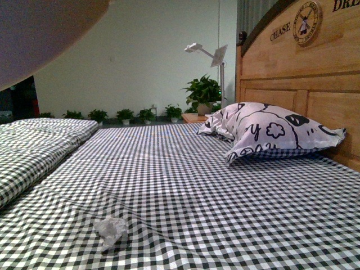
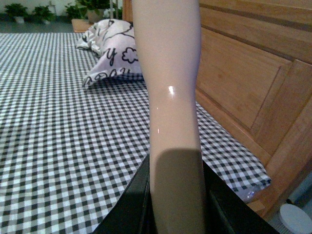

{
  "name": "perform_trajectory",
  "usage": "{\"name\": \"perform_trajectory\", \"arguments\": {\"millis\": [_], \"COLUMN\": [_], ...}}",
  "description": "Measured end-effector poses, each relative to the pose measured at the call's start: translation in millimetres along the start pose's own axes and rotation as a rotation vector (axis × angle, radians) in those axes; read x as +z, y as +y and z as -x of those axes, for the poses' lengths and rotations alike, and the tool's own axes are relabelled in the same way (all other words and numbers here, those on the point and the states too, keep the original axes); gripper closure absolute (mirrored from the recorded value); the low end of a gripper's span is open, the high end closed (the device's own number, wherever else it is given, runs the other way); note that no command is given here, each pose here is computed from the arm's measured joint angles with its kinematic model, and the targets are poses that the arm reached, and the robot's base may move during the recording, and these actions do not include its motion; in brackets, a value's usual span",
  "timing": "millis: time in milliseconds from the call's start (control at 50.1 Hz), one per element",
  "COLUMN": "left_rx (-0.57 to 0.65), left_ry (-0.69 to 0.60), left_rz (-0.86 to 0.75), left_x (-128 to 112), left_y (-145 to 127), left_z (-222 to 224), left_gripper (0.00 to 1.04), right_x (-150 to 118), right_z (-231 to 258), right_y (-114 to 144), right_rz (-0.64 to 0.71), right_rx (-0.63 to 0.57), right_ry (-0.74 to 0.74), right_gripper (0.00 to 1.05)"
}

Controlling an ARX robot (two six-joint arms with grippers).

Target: Clean up trash

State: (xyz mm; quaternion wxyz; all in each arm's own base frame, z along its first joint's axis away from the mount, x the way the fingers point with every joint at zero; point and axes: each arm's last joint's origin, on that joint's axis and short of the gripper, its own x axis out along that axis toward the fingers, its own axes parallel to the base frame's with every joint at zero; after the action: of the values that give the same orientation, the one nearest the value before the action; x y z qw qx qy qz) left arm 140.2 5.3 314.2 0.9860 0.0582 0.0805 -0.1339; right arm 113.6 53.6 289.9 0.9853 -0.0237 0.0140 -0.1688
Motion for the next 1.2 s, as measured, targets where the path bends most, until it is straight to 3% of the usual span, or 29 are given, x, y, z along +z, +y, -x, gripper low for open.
{"name": "perform_trajectory", "arguments": {"millis": [240, 419, 539, 759, 859, 1198], "left_rx": [-0.006, -0.005, 0.030, -0.030, -0.083, -0.198], "left_ry": [0.001, 0.073, 0.094, 0.107, 0.191, 0.360], "left_rz": [0.000, 0.059, -0.007, -0.249, -0.398, -0.506], "left_x": [-0.1, -7.3, -14.5, -31.0, -54.5, -95.7], "left_y": [-0.2, 10.7, 32.7, 60.6, 75.4, 100.2], "left_z": [-0.6, -8.1, -23.1, -52.4, -72.3, -106.8], "left_gripper": [0.77, 0.77, 0.77, 0.77, 0.77, 0.77], "right_x": [1.0, 0.9, 0.9, 0.9, 0.9, 0.9], "right_z": [1.0, 0.9, 0.8, 0.8, 0.8, 0.8], "right_y": [-1.8, -1.7, -1.6, -1.7, -1.7, -1.7], "right_rz": [-0.008, -0.007, -0.007, -0.007, -0.007, -0.008], "right_rx": [-0.007, -0.007, -0.007, -0.007, -0.007, -0.007], "right_ry": [-0.005, -0.005, -0.005, -0.005, -0.005, -0.005], "right_gripper": [0.84, 0.84, 0.84, 0.84, 0.84, 0.84]}}
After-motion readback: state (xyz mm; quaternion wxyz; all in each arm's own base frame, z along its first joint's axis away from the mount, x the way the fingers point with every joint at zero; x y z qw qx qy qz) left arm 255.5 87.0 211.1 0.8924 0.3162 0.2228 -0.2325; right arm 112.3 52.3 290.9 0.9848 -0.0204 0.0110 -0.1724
